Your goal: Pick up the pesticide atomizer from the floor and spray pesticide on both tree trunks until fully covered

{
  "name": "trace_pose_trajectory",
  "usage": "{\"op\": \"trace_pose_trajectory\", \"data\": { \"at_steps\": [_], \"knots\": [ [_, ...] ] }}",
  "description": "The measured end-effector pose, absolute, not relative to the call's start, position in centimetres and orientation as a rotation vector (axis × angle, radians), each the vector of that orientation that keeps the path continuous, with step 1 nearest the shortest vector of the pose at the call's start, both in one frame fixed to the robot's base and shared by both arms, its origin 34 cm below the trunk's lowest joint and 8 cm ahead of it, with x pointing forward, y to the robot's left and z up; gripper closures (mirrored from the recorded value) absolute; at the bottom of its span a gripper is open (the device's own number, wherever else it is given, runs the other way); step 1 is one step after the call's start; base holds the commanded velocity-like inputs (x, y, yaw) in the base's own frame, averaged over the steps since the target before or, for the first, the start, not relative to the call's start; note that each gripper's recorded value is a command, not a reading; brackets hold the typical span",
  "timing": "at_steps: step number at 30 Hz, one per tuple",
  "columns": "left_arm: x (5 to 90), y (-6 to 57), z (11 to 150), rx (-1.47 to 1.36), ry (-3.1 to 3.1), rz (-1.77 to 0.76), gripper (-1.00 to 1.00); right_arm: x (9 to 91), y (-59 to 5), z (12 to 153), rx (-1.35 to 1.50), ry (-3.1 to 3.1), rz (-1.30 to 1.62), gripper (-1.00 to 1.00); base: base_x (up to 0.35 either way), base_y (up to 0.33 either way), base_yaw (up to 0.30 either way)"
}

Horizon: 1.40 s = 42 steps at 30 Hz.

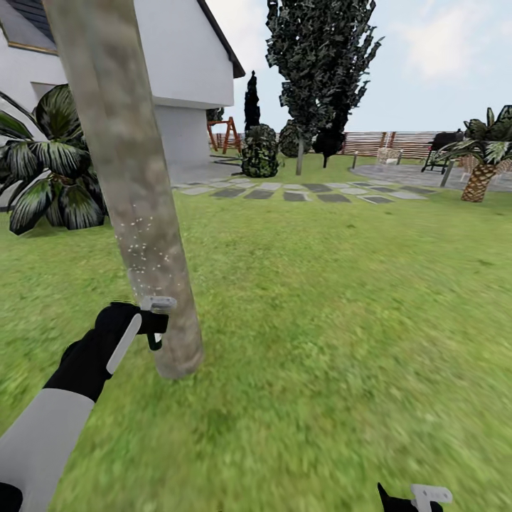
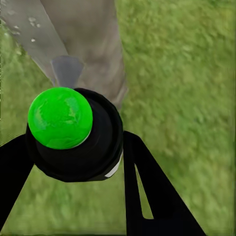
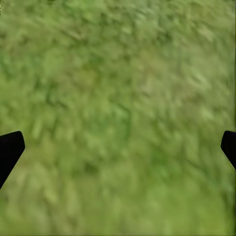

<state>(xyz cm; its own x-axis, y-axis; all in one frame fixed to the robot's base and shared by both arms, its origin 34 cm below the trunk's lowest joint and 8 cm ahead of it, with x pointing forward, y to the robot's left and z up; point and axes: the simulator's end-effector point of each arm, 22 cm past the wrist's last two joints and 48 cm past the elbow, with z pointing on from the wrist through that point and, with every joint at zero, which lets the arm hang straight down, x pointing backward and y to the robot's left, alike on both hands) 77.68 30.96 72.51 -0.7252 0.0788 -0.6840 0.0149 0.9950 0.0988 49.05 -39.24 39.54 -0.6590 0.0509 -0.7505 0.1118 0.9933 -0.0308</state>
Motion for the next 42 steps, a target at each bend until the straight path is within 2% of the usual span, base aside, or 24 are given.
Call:
{"op": "trace_pose_trajectory", "data": {
  "at_steps": [6,13,21,32,42],
  "knots": [
    [77.1,33.6,69.9,-0.054,2.393,0.087,1.00,49.1,-39.2,39.5,0.113,2.291,-0.092,-1.00,0.000,-0.269,0.243],
    [77.1,33.4,69.4,-0.061,2.391,0.075,1.00,49.1,-39.2,39.5,0.113,2.291,-0.092,-1.00,0.044,-0.269,0.013],
    [76.6,33.7,68.0,-0.071,2.426,0.080,1.00,49.0,-39.2,39.5,0.113,2.291,-0.092,-1.00,0.200,-0.219,0.061],
    [76.0,34.1,66.1,-0.080,2.470,0.090,1.00,48.9,-39.2,39.4,0.113,2.296,-0.092,-1.00,0.027,-0.018,0.258],
    [74.9,34.1,64.6,-0.079,2.499,0.092,1.00,48.9,-39.2,39.3,0.113,2.296,-0.093,-1.00,0.077,-0.042,0.021]
  ]
}}
